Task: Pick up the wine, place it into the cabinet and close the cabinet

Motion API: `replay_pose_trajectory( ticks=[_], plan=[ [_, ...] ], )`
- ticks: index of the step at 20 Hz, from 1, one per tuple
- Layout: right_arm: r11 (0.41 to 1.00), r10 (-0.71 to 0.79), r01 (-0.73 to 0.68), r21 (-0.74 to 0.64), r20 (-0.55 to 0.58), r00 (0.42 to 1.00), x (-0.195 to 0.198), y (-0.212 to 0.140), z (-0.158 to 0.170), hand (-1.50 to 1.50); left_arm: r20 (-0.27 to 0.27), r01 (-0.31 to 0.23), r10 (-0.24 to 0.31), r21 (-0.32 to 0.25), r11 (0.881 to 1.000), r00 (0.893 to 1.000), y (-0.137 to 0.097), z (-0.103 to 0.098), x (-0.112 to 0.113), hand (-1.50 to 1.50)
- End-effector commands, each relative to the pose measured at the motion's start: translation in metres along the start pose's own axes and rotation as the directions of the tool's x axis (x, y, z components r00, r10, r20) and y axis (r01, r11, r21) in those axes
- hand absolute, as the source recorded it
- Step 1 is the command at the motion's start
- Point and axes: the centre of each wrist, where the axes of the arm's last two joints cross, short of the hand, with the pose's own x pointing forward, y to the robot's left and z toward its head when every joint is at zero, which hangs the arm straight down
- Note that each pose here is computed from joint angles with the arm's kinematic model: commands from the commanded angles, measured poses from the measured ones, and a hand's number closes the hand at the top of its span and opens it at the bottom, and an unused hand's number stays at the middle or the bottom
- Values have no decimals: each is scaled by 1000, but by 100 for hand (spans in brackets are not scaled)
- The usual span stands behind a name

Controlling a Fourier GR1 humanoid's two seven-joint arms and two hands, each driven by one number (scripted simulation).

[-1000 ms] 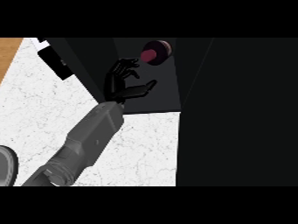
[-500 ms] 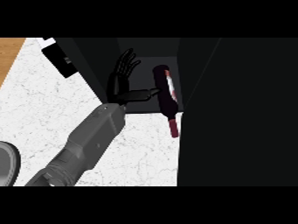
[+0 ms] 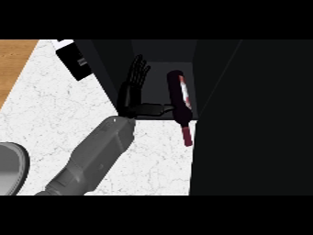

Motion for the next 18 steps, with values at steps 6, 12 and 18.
replay_pose_trajectory(
  ticks=[6,12,18],
  plan=[
    [1000,11,-10,-20,27,1000,8,10,-5,-150,-6,-4,3,-165,986,1000,12,34,48,-150],
    [1000,4,-4,0,17,1000,15,13,-10,-150,18,-18,21,-126,992,1000,-5,89,87,-150],
    [998,43,-44,48,19,999,27,15,-9,-150,10,-50,51,-125,991,999,18,140,121,-150]
  ],
)
